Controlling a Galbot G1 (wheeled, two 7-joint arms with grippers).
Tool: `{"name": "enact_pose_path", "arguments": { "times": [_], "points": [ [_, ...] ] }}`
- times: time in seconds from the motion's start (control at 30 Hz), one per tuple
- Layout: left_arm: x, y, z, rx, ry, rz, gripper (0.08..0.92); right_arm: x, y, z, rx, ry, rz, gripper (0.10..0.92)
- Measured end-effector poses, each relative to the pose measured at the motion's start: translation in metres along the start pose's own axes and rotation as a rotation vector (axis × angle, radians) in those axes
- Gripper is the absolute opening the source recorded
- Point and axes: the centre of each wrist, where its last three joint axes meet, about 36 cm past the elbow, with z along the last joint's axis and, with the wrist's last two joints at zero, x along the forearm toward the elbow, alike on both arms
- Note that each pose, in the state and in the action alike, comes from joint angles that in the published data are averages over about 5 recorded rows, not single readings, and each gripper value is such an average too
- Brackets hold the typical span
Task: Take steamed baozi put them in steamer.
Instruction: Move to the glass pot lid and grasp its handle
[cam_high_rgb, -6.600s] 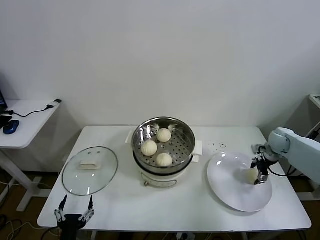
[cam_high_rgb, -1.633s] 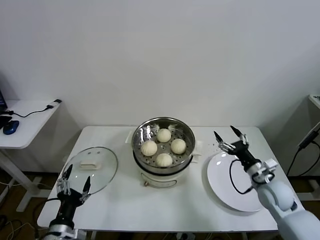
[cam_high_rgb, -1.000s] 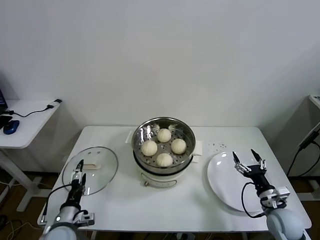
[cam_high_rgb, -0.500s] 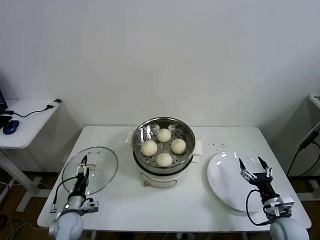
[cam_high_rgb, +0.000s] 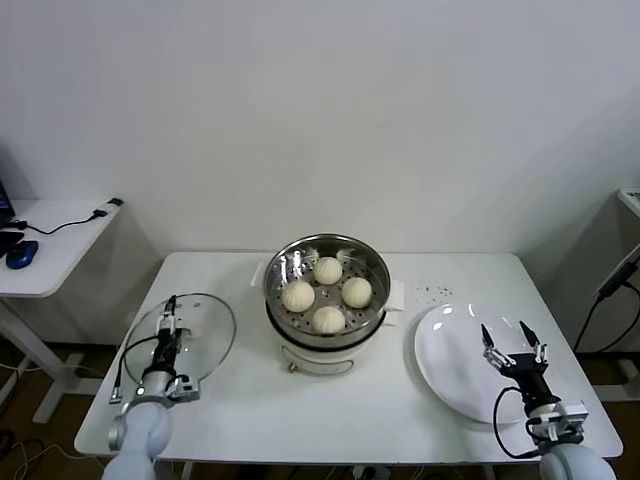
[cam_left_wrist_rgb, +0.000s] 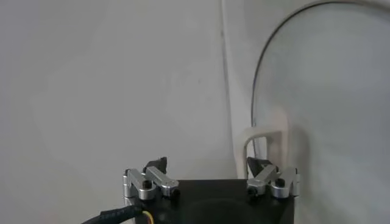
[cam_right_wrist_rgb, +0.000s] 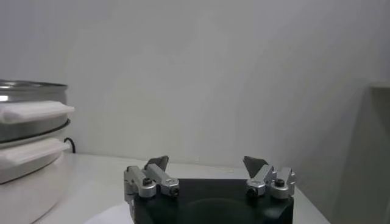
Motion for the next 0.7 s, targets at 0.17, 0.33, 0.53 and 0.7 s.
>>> {"name": "enact_pose_path", "arguments": {
  "times": [0.17, 0.33, 0.53, 0.7],
  "points": [
    [-0.0091, -0.0007, 0.0015, 0.009, -0.002, -0.003, 0.765, 0.0017, -0.0002, 0.004, 0.0, 0.003, 0.005, 0.823],
    [-0.0114, -0.0051, 0.0046, 0.015, -0.004, 0.014, 0.628, 0.0028, 0.0, 0.0066, -0.001, 0.004, 0.01, 0.823],
    [-0.0118, -0.0065, 0.0066, 0.027, -0.006, 0.026, 0.455, 0.003, 0.0004, 0.0078, -0.003, 0.001, 0.013, 0.823],
    [-0.0103, -0.0043, 0.0101, 0.036, -0.004, 0.03, 0.308, 0.0024, 0.0003, 0.0073, -0.003, -0.003, 0.014, 0.823]
  ]
}}
